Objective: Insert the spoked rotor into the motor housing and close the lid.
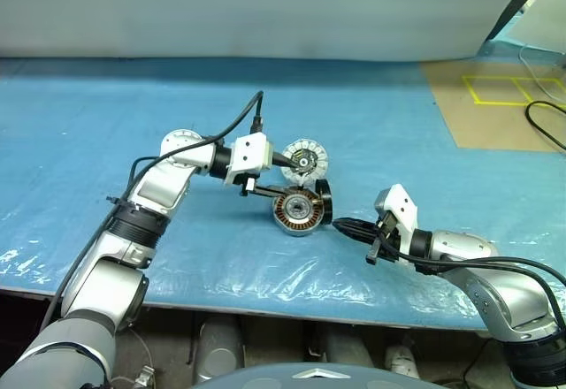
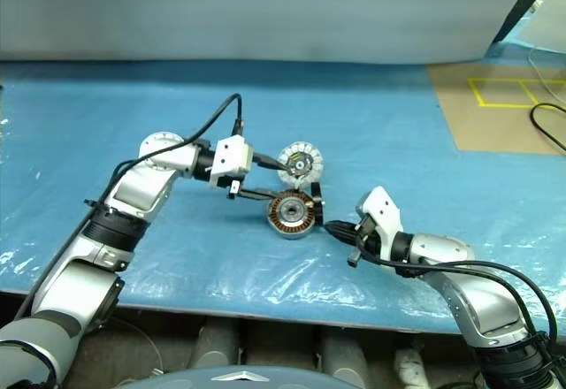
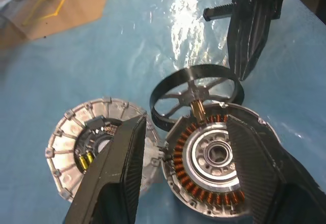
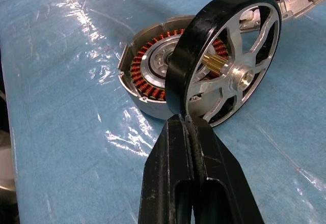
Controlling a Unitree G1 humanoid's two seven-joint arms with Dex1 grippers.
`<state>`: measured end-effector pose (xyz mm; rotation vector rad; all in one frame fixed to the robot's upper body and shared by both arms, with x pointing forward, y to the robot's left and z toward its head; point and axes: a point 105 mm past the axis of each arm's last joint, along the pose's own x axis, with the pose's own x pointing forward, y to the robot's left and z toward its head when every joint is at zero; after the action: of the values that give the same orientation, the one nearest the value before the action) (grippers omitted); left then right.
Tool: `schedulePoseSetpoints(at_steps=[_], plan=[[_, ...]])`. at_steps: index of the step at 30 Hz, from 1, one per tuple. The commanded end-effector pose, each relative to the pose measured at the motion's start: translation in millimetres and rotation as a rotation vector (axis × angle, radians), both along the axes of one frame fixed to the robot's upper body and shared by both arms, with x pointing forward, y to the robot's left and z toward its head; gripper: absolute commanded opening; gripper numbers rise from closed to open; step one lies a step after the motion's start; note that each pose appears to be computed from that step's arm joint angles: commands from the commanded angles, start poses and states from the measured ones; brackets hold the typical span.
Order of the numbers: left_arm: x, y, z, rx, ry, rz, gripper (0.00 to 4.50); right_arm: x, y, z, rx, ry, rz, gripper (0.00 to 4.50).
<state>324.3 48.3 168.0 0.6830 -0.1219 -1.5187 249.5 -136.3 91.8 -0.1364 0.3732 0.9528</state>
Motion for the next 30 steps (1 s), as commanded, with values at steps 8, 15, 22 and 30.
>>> schedulePoseSetpoints(at_steps=[8, 15, 22, 30], plan=[[-2, 3, 30, -0.277, -0.006, 0.092, 2.65, 21, -5, 17, 0.024, -0.026, -0.045, 0.0], [-25, 30, 6, -0.365, 0.156, 0.241, 2.68, 27, -8, 34, 0.041, -0.059, -0.007, 1.21], [-32, 45, -10, -0.334, 0.192, 0.338, 2.68, 8, -37, 30, -0.036, 0.089, 0.071, 3.21], [-26, 43, -9, -0.34, 0.18, 0.35, 2.68, 34, -54, 44, -0.067, -0.032, -0.016, 3.21]])
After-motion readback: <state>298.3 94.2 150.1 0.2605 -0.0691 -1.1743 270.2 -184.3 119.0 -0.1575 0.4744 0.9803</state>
